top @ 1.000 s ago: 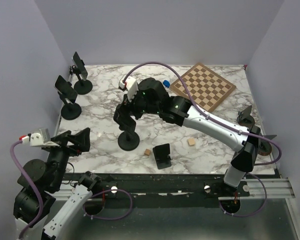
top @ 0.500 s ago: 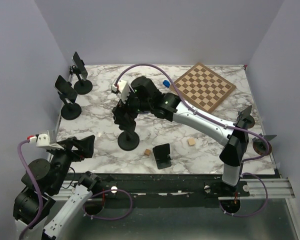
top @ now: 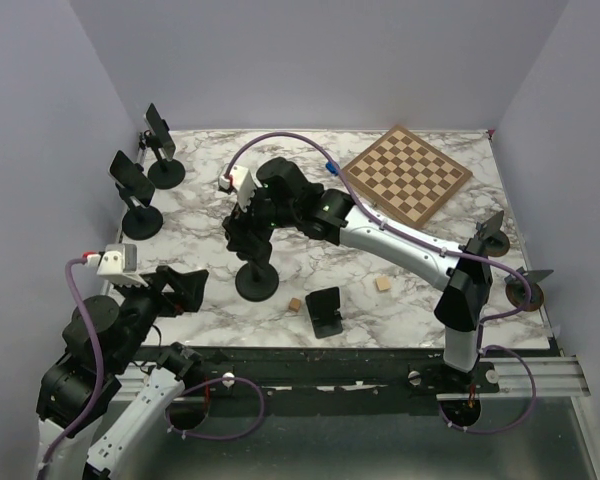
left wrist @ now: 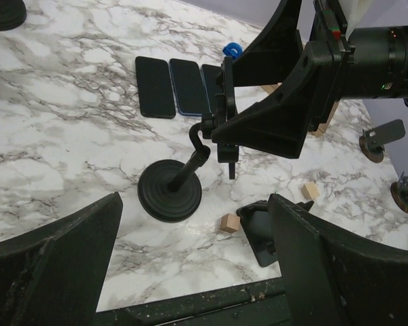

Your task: Remove the phone from the phone stand

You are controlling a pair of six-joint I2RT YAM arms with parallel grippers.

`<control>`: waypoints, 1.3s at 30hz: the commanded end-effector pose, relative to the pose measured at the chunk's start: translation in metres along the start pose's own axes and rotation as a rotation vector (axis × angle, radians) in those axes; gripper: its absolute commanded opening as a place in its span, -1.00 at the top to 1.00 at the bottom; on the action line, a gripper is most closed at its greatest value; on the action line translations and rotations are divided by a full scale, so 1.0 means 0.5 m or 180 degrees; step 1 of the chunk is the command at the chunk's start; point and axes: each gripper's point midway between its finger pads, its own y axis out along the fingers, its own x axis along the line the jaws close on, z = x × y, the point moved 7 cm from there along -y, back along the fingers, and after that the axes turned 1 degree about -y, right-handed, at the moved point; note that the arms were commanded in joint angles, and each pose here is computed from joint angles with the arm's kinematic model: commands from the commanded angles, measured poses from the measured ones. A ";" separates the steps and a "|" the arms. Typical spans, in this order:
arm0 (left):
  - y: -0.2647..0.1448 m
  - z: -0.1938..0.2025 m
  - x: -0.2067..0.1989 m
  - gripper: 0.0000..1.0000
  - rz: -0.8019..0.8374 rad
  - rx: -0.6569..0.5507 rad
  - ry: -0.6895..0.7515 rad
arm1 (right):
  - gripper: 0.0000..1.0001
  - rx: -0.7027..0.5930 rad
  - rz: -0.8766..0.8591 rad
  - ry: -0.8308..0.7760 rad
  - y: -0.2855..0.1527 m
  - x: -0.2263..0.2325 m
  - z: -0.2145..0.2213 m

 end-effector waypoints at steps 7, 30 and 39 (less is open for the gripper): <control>0.040 0.033 -0.027 -0.85 0.0337 0.0329 -0.0019 | 0.58 0.0021 0.0224 0.0267 0.016 -0.010 0.022; 0.244 0.100 -0.055 -0.25 0.0477 0.0901 -0.0213 | 0.99 -0.0006 0.0231 0.1099 -0.022 -0.002 0.010; 0.279 0.090 -0.053 -0.10 0.0505 0.0895 -0.0202 | 0.99 -0.0003 0.0112 0.1107 -0.016 0.003 0.007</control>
